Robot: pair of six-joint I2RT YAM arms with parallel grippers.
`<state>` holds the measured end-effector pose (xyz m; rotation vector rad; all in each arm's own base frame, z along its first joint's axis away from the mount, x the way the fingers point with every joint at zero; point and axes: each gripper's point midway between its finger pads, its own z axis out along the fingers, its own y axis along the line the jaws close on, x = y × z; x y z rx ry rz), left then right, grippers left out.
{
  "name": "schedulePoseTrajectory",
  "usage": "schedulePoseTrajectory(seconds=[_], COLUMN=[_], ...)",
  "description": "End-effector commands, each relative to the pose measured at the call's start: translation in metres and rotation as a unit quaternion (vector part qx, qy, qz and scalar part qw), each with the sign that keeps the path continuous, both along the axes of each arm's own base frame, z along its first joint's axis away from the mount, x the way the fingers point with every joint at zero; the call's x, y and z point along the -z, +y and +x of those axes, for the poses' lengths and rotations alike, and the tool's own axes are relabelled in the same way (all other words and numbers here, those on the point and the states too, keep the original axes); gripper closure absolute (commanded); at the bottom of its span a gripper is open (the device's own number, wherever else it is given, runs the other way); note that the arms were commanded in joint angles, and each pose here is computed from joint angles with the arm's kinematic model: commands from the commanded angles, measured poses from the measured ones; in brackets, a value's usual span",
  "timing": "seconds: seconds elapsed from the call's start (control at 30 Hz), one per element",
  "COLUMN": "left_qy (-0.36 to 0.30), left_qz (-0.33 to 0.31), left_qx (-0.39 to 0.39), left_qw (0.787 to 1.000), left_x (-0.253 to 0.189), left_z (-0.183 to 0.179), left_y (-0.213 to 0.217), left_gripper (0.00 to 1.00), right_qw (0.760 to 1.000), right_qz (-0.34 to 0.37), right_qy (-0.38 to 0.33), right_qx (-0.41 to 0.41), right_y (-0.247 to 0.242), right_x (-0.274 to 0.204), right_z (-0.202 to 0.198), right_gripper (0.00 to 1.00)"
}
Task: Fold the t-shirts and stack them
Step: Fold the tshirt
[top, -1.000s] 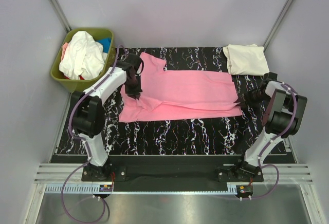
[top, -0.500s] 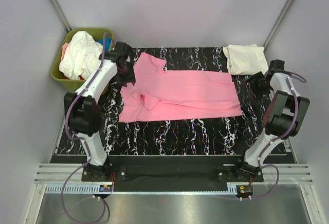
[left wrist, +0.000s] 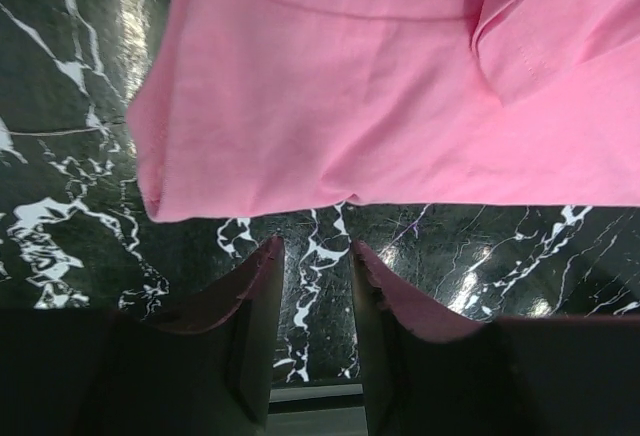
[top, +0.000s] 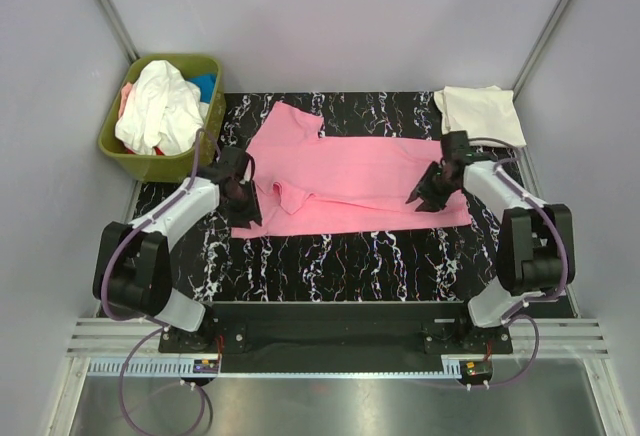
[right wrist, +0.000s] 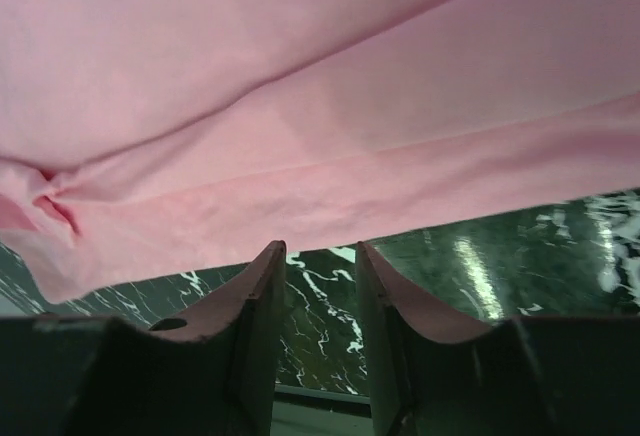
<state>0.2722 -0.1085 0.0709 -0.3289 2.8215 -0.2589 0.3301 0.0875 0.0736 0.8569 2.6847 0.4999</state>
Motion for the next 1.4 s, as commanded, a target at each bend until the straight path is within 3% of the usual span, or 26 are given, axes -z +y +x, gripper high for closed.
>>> schedulePoseTrajectory(seconds=[0.0,0.27,0.5,0.77,1.03,1.2,1.37], left_qy=[-0.057,-0.032,-0.004,0.008,0.032,0.018,-0.034], left_qz=[-0.047,-0.020,-0.005,0.024,0.036,0.023,0.005], left_qx=[-0.004,-0.025,-0.036,-0.051,-0.066,-0.065,-0.062], left_qw=[0.997,0.999,0.999,0.998,0.997,0.997,0.997], left_x=[-0.007,0.023,0.044,0.056,0.078,0.073,0.036], left_z=[0.018,0.009,-0.002,-0.012,-0.025,-0.019,-0.007], left_y=[-0.021,-0.012,-0.006,0.008,0.026,0.022,0.018], left_gripper=[0.64,0.65,0.67,0.69,0.70,0.74,0.65], right_qw=[0.998,0.981,0.969,0.960,0.960,0.956,0.958], right_qz=[-0.033,-0.096,-0.114,-0.142,-0.146,-0.136,-0.133], right_qy=[-0.018,-0.005,0.013,0.032,0.021,0.029,0.023], right_qx=[-0.044,-0.170,-0.220,-0.238,-0.238,-0.257,-0.253], right_y=[0.028,0.121,0.162,0.169,0.172,0.188,0.191], right_x=[0.001,0.009,0.026,0.047,0.035,0.035,0.030], right_z=[0.015,0.026,0.030,0.040,0.041,0.021,0.013], right_gripper=[0.59,0.62,0.62,0.63,0.63,0.63,0.64])
